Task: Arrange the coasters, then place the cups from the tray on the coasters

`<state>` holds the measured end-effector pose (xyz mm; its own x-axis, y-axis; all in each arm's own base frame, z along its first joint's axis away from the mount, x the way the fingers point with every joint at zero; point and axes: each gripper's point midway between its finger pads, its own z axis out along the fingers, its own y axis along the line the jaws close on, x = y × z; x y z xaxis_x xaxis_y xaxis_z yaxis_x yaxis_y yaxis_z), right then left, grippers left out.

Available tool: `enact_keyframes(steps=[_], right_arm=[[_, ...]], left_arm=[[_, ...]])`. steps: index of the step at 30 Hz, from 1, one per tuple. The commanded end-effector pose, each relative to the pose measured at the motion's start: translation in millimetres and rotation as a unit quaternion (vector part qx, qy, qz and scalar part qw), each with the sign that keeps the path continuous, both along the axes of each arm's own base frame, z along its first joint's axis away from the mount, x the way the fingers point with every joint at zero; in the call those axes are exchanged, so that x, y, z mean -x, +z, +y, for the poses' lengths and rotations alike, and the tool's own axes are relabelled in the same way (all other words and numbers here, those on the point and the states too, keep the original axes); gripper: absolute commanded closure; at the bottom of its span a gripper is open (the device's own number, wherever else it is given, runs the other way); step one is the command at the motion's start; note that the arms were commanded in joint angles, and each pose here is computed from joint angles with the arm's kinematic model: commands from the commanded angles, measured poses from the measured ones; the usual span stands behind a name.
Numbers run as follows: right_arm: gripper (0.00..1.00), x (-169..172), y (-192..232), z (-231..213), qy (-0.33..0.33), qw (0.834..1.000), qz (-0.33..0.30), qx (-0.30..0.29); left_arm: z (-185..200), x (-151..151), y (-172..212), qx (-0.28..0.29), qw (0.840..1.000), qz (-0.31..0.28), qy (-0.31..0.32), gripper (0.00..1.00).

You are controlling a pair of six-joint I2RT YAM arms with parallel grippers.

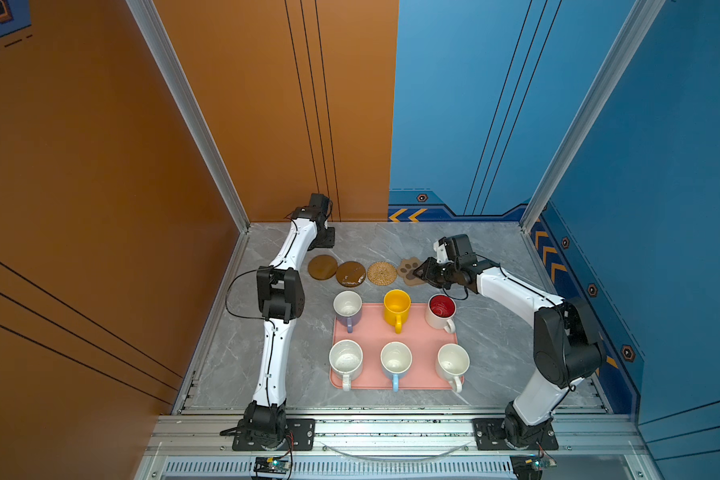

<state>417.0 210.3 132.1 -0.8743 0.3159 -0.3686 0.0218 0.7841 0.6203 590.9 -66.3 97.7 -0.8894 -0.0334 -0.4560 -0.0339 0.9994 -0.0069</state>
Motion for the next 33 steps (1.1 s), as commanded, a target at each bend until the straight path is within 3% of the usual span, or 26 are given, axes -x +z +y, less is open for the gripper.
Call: enact_keyframes(steps=[1, 14, 33], right_arm=[[0.69, 2, 11, 0, -0.004, 1.0, -0.013, -0.006], [0.69, 1, 4, 15, 0.008, 1.0, -0.004, -0.012], [0.69, -2, -1, 29, 0.022, 1.0, 0.003, -0.017]], left_arm=[[6, -1, -31, 0.015, 0.999, 0.029, 0.019, 0.54], [0, -15, -62, 0.047, 0.998, 0.031, 0.027, 0.54], [0, 25, -83, 0.051, 0.994, 0.099, 0.022, 0.56]])
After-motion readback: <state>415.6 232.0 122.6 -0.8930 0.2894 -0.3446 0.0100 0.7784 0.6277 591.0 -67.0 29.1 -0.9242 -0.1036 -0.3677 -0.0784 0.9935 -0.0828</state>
